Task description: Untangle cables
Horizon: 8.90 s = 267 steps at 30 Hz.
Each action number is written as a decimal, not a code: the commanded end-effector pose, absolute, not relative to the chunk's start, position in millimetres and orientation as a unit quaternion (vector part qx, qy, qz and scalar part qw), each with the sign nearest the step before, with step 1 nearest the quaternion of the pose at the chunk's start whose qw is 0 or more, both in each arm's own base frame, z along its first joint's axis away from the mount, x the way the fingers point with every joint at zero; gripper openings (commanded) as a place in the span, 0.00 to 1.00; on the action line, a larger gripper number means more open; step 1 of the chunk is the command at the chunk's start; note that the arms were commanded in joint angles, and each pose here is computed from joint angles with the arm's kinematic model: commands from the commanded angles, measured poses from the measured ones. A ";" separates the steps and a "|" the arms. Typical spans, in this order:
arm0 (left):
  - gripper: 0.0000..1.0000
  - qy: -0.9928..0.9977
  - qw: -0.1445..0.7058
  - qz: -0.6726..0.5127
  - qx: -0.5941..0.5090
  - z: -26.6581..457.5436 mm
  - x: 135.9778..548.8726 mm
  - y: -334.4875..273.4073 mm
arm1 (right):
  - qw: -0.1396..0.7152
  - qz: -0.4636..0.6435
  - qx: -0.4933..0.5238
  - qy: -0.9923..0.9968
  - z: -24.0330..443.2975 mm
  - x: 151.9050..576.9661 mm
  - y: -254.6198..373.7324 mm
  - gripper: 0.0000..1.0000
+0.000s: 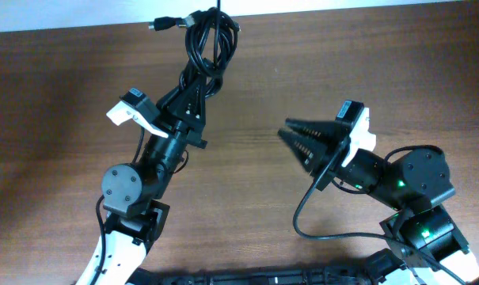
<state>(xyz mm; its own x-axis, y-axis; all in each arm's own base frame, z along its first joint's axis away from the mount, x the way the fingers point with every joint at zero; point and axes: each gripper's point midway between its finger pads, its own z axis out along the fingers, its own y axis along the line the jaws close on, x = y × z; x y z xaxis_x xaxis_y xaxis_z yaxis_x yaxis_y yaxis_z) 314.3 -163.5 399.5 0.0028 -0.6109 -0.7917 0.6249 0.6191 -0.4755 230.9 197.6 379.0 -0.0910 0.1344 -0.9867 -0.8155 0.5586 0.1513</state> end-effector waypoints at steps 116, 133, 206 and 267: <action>0.00 0.471 0.619 -0.603 0.175 439.3 235.8 -209.5 | 0.559 0.530 -0.247 0.588 407.5 223.0 222.4 0.04; 0.00 0.499 0.693 -0.519 -0.047 432.6 305.5 -148.9 | 0.477 0.528 -0.221 0.667 359.9 226.9 226.0 0.38; 0.00 0.350 0.821 -0.047 0.449 399.3 273.8 -208.1 | 0.457 0.541 -0.164 0.687 360.9 230.5 199.0 0.74; 0.00 0.152 0.743 -0.197 0.621 362.9 188.2 -256.7 | 0.400 0.586 -0.186 0.680 357.6 233.8 139.2 0.48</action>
<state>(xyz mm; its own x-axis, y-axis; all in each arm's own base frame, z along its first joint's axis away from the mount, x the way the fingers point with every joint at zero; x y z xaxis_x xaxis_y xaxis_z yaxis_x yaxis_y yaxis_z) 192.5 -257.4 354.2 0.8539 -0.0878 -0.5129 0.5204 0.1510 0.8405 237.2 137.9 357.0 -0.6102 0.2272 -0.7589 -0.7145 0.2559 0.6511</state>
